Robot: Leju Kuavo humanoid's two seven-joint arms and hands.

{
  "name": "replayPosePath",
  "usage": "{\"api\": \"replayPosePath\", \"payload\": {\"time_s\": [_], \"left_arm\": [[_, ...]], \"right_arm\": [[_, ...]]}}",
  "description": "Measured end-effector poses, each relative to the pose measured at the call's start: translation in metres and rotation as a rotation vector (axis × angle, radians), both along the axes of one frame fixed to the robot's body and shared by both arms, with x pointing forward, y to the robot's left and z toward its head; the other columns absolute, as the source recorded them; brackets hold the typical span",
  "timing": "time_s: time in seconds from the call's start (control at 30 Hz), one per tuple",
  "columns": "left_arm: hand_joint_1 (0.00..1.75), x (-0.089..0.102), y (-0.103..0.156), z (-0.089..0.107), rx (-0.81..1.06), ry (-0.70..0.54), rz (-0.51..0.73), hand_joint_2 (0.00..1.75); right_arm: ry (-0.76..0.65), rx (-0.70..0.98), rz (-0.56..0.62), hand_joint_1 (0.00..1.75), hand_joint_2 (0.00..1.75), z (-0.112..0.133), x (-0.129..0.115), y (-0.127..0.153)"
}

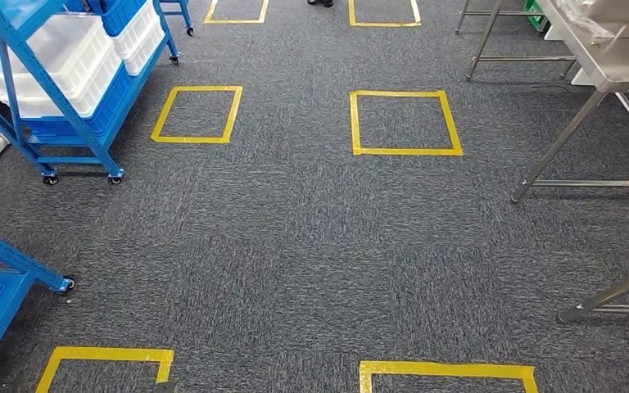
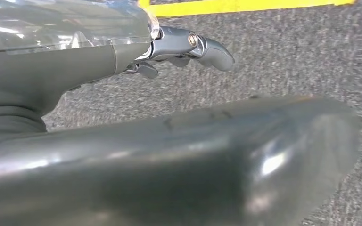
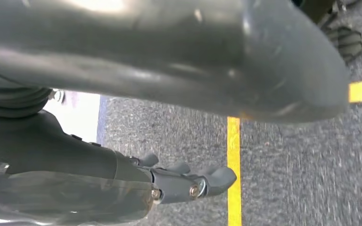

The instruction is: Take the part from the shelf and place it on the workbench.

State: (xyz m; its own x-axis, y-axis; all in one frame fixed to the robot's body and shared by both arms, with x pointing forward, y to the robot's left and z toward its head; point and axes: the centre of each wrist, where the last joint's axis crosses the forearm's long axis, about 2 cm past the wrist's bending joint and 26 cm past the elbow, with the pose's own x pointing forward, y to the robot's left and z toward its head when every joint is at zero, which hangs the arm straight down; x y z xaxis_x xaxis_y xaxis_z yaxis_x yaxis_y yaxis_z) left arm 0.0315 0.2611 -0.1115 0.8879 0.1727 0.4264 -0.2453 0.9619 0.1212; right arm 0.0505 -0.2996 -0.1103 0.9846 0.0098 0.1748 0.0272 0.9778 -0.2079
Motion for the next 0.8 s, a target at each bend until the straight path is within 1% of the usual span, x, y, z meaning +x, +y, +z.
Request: {"api": "replayPosePath", "payload": {"time_s": [0.17, 0.43, 0.53, 0.8], "left_arm": [[0.00, 0.002, 0.000, 0.000, 0.002, 0.002, 0.001, 0.00], [0.00, 0.002, 0.001, 0.000, 0.006, 0.009, 0.003, 0.00], [0.00, -0.001, 0.000, 0.000, 0.007, 0.015, 0.004, 0.00], [0.00, 0.001, 0.000, 0.000, 0.009, 0.014, 0.006, 0.00]], "right_arm": [[0.020, 0.063, 0.030, 0.00, 0.00, -0.001, -0.004, 0.002], [0.026, 0.154, 0.074, 0.00, 0.00, 0.000, 0.001, 0.008], [0.027, 0.166, 0.090, 0.00, 0.00, 0.000, 0.002, 0.010], [0.044, 0.172, 0.104, 0.00, 0.00, -0.001, -0.004, 0.012]]}}
